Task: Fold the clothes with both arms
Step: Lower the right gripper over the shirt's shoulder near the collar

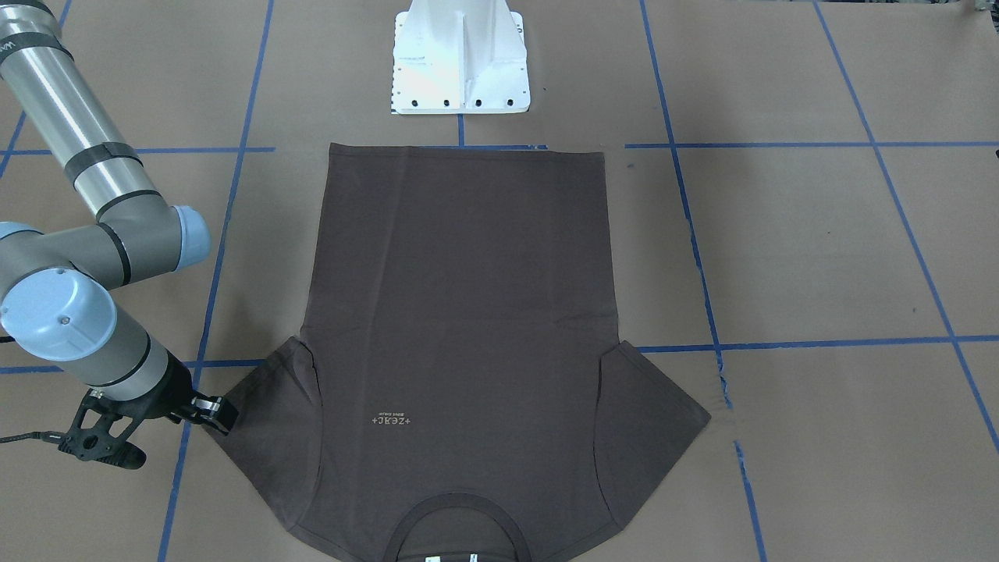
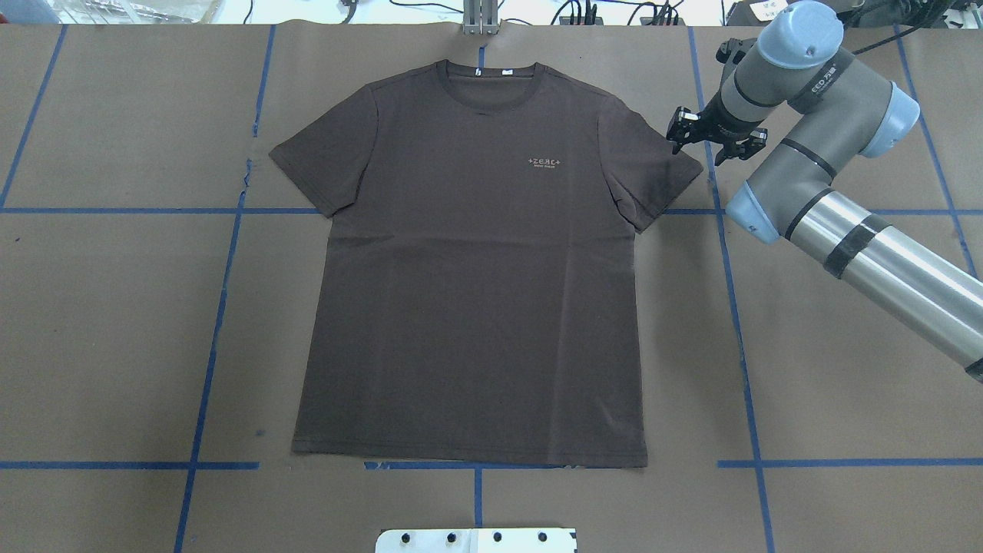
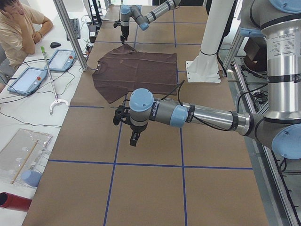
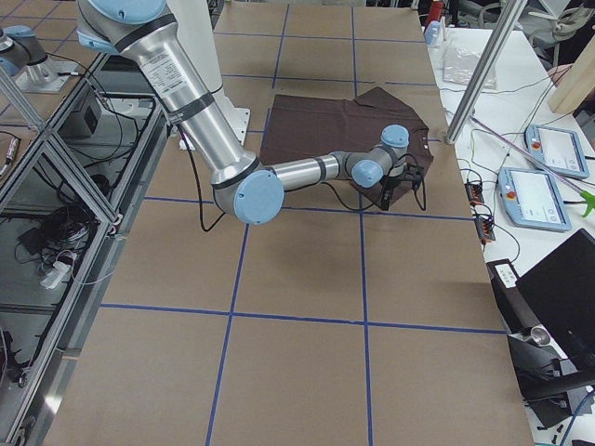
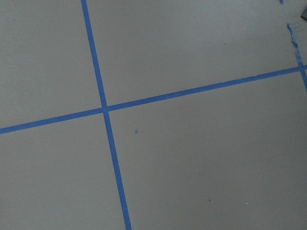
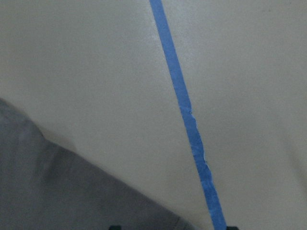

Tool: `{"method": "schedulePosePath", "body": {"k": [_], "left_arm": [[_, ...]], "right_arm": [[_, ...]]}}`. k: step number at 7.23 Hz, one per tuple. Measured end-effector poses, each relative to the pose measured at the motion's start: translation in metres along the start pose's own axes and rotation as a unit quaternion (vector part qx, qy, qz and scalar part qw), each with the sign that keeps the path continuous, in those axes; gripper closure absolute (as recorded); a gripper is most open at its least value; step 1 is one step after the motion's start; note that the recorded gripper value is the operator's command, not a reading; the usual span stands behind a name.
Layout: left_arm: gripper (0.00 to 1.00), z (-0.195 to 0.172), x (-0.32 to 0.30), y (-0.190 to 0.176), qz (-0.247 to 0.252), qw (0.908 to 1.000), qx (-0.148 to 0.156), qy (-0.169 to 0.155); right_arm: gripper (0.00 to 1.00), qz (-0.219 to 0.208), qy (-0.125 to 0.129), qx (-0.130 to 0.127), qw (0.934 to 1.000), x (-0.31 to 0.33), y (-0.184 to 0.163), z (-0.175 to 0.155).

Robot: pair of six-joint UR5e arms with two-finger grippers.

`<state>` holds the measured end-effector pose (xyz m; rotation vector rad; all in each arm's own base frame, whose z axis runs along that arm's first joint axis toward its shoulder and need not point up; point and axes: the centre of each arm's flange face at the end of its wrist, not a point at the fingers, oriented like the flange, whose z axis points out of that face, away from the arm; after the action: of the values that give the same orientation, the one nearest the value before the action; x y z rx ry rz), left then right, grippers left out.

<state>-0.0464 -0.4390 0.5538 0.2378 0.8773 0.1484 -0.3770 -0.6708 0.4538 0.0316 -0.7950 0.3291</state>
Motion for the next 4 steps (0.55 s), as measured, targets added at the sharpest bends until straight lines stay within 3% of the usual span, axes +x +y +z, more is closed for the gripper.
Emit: {"method": "schedulePosePath", "body": {"k": [3, 4], "left_arm": [[0.0, 0.0, 0.0001, 0.0001, 0.0, 1.0, 0.0, 0.001], [0.0, 0.0, 0.0002, 0.0001, 0.0, 1.0, 0.0, 0.002]], "right_arm": [[0.53, 0.002, 0.007, -0.004, 1.0, 0.0056, 0.0012, 0.009], [0.79, 0.003, 0.009, -0.004, 0.9999, 0.007, 0.001, 0.0108]]}}
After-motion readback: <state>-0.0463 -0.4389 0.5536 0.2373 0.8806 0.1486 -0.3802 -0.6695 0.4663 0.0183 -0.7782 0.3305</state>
